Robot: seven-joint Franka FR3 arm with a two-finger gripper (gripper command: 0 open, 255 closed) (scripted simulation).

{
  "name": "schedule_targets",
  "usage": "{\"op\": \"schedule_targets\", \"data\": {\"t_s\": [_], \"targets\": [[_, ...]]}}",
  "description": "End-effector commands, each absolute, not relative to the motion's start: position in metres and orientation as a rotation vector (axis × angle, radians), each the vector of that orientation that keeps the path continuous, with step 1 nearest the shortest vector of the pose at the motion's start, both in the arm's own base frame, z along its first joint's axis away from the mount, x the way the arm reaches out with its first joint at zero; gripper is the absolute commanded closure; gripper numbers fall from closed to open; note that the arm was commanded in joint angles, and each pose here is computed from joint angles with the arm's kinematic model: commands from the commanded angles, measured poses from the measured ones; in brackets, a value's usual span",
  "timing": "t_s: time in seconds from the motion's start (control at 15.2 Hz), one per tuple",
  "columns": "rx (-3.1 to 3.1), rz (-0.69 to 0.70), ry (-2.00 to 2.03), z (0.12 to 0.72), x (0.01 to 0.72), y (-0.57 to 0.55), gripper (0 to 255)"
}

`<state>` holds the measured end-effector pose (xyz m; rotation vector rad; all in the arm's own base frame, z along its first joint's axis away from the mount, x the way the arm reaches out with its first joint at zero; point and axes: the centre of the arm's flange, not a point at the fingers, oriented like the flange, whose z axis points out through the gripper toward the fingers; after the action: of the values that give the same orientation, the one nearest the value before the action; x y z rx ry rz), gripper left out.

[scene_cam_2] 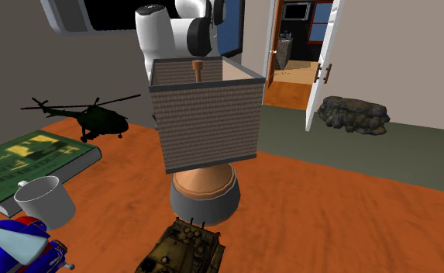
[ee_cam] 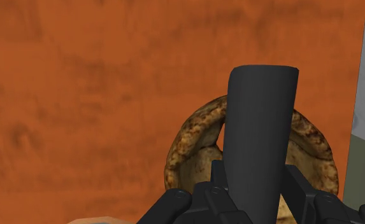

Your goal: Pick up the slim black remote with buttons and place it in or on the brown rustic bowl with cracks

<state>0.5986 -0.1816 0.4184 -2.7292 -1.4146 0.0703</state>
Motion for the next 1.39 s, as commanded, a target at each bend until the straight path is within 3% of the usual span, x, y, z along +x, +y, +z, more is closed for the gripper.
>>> {"op": "schedule_targets", "data": {"t_s": [0.0,0.13,0.2,0.53,0.79,1.32], "targets": [[-2.729,0.072,-1.414,0.418,0.598,-0.182,255],[-2.729,0.072,-1.414,0.418,0.598,-0.182,255],[-2.729,0.072,-1.414,0.418,0.598,-0.182,0],[-2.729,0.072,-1.414,0.418,0.598,-0.182,0],[-2.729,0.072,-1.414,0.468,0.602,-0.184,0],[-2.729,0.072,-1.414,0.468,0.602,-0.184,0]]}}
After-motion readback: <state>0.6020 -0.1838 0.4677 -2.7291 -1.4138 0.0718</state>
